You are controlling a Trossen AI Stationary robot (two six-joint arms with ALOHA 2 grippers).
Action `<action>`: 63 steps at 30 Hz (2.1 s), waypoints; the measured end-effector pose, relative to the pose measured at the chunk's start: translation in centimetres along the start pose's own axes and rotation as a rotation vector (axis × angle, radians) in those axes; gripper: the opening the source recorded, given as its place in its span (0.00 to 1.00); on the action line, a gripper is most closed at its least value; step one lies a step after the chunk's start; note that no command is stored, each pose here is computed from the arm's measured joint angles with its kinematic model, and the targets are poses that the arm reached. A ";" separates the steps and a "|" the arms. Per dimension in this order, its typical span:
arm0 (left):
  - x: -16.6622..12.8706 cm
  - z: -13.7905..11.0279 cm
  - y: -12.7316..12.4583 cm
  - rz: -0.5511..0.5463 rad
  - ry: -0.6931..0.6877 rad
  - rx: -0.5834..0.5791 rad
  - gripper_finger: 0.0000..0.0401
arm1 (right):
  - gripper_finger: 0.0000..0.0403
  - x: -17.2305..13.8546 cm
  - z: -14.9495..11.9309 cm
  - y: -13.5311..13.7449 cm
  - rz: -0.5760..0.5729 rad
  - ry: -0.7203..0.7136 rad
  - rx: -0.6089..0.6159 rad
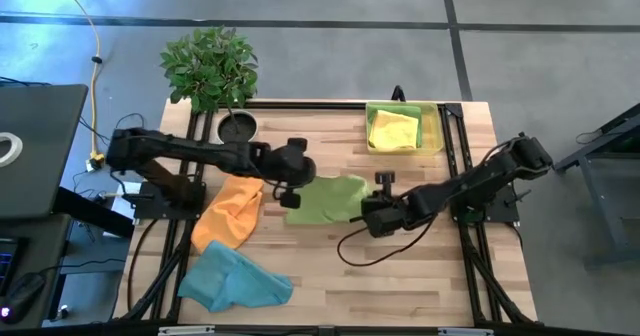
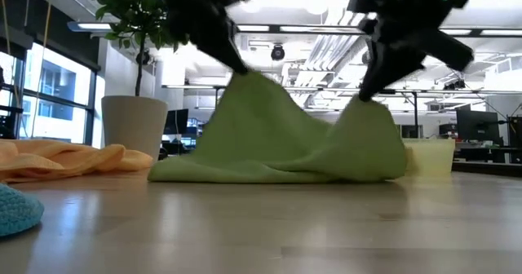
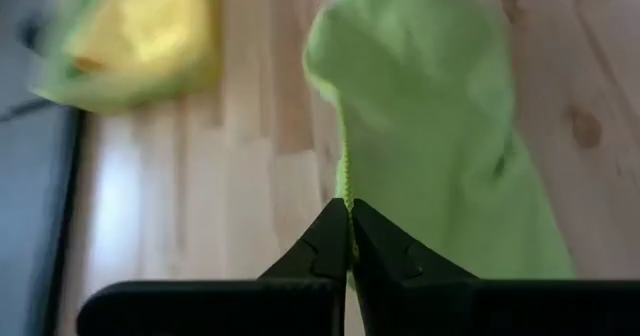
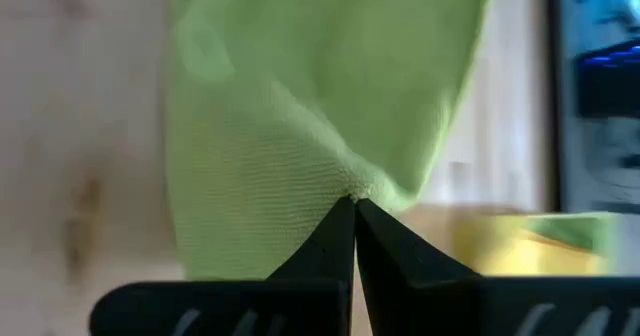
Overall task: Fold microfiber towels
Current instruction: Fold the light green microfiber towel
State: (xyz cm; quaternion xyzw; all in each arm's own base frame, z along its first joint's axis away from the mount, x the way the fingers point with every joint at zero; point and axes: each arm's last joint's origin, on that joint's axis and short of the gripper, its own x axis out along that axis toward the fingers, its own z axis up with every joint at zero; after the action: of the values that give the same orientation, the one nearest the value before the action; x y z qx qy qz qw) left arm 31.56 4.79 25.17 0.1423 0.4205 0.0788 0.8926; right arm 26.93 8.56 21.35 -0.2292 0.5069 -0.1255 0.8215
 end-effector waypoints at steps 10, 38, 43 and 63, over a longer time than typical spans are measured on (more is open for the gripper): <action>-6.2 0.1 0.3 0.203 -0.028 0.013 0.00 | 0.00 -2.8 2.0 -3.8 -0.163 0.074 -0.048; -11.5 0.0 3.7 0.669 -0.048 0.066 0.00 | 0.00 -0.3 4.1 -12.1 -0.563 0.184 -0.312; -11.4 -0.5 4.0 0.667 -0.012 0.065 0.00 | 0.00 0.2 4.1 -13.2 -0.558 0.188 -0.311; -6.7 -4.8 -1.7 0.254 0.021 -0.185 0.00 | 0.00 1.8 4.5 -10.2 -0.059 -0.006 0.126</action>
State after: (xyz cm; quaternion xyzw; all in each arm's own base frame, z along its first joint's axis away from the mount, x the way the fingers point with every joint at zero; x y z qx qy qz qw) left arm 23.63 2.39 26.57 0.1106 0.3995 0.2312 0.8802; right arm 32.01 0.08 26.85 -0.1923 0.4886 -0.1808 0.8316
